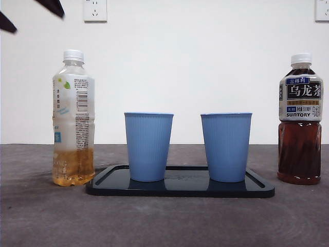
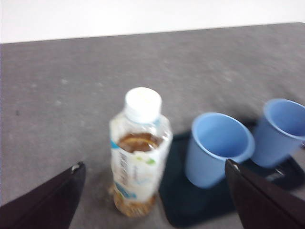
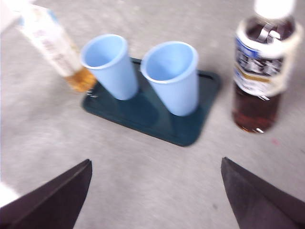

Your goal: Pour the drink into the cup

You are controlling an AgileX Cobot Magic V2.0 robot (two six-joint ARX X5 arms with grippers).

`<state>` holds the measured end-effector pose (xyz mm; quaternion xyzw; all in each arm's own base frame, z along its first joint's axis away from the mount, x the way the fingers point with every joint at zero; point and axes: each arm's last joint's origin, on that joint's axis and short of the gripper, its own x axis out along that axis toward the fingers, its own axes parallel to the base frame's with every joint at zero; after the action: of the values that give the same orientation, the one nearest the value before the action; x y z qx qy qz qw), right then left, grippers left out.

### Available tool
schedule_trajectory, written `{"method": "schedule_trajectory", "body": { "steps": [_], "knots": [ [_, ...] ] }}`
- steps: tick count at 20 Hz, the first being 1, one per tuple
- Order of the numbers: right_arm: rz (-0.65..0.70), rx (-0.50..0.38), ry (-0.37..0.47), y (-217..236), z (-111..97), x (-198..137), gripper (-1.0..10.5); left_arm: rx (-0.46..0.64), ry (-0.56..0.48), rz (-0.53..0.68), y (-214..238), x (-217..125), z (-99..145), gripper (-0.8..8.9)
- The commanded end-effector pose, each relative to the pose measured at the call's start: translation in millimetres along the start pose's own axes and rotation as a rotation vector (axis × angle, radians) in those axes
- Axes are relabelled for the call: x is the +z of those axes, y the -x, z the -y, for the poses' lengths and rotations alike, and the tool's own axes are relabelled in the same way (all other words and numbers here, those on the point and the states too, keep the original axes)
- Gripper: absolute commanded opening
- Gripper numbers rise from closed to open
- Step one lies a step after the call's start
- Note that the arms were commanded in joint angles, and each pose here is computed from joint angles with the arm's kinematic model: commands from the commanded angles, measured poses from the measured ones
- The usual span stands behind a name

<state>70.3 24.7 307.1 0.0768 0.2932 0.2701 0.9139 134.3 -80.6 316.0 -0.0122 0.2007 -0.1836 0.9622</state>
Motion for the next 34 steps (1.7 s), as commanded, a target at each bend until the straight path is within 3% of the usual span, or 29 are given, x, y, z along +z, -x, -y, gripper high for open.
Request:
{"method": "schedule_trajectory", "body": {
  "steps": [1, 5, 9, 15, 16, 17, 30, 34],
  "knots": [
    [0.028, 0.061, 0.041, 3, -4, 5, 4.3, -0.102, -0.004, -0.017, 21, 10, 4, 4.68],
    [0.035, 0.163, 0.051, 3, -7, 6, 4.3, -0.303, -0.039, -0.111, 47, 10, 8, 4.68],
    [0.032, 0.188, 0.051, 3, -7, 6, 4.3, -0.419, -0.04, -0.162, 61, 4, 7, 4.68],
    [0.032, 0.188, 0.05, 3, -7, 6, 4.3, -0.425, -0.04, -0.138, 65, 4, 7, 4.44],
    [0.032, 0.188, 0.046, 3, -7, 6, 2.9, -0.424, -0.04, -0.146, 65, 4, 7, 2.99],
    [0.031, 0.188, 0.047, 3, -7, 6, 0.0, -0.422, -0.04, -0.156, 65, 3, 6, 0.28],
    [0.036, 0.188, 0.05, 3, -7, 7, 0.2, -0.419, -0.019, -0.164, 66, 2, 6, 0.29],
    [0.036, 0.188, 0.05, 3, -7, 7, 0.2, -0.318, 0.029, -0.125, 57, -4, -6, 0.29]
  ]
}}
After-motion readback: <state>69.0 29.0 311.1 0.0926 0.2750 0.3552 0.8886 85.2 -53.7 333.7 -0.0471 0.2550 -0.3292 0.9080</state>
